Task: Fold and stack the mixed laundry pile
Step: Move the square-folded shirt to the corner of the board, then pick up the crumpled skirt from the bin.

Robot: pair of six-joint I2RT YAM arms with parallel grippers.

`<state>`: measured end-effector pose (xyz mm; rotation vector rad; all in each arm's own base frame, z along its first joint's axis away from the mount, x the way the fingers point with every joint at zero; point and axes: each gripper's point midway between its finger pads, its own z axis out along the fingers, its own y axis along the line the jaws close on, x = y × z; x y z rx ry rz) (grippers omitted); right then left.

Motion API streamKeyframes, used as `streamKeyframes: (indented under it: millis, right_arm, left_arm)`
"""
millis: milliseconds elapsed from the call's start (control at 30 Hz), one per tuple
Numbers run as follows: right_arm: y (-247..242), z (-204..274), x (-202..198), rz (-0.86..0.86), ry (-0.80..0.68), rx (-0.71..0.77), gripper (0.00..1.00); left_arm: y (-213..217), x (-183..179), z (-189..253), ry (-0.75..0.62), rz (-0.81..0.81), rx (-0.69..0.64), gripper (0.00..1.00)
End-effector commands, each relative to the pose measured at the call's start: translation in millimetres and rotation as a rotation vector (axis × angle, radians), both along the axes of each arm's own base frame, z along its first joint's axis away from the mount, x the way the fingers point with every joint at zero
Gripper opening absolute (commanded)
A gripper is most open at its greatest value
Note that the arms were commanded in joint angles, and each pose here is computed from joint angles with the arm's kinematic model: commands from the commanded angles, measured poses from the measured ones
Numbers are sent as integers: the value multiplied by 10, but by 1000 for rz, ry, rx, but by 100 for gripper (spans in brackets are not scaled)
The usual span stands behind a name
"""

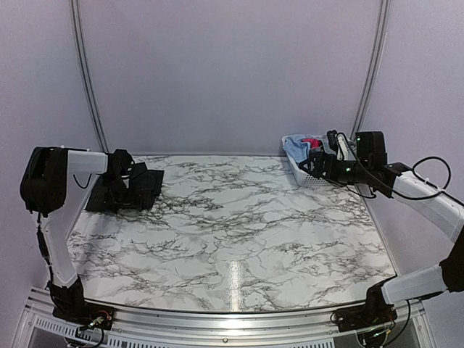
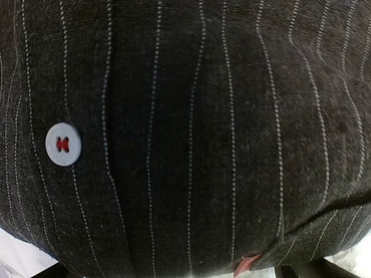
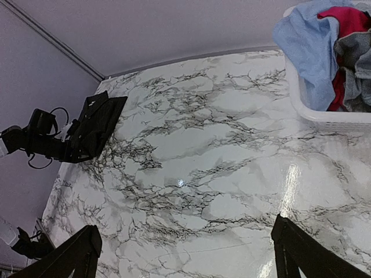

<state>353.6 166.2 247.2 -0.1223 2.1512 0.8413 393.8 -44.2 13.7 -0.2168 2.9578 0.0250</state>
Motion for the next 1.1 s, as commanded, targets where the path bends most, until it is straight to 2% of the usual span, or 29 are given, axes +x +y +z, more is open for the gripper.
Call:
streamKeyframes:
  millis: [0,133,333,500,667,800,933,1067]
  right_arm:
    - [-63,77,55,-39,-13,10,98]
    - [-65,60,74,-50,-2,19,99]
    - [-46,49,108,-52,8,34,98]
    - [-8,40,125,-31,15,40,98]
    - [13,99,128,12,-7,-6,99]
    - [26,184,103,63,-35,-63,99]
    - [39,307,67,111,-69,-108,99]
    - [20,368,27,130,-88,-145,98]
  left_arm:
    - [207,390,-226,-30,-14,36,99]
    - [247,678,-226,-40,-77,38,99]
    - [307,892,-287,-25,-201,96,99]
    - [227,977,-98,-71,-210,61,99]
    - [41,911,467,-174,-224,85,99]
    - [-195,830,1217,-333,-213,89,99]
    - [-507,663,2055,-509,-192,1,99]
    - [-836,367,2595,-613,-216,-89,99]
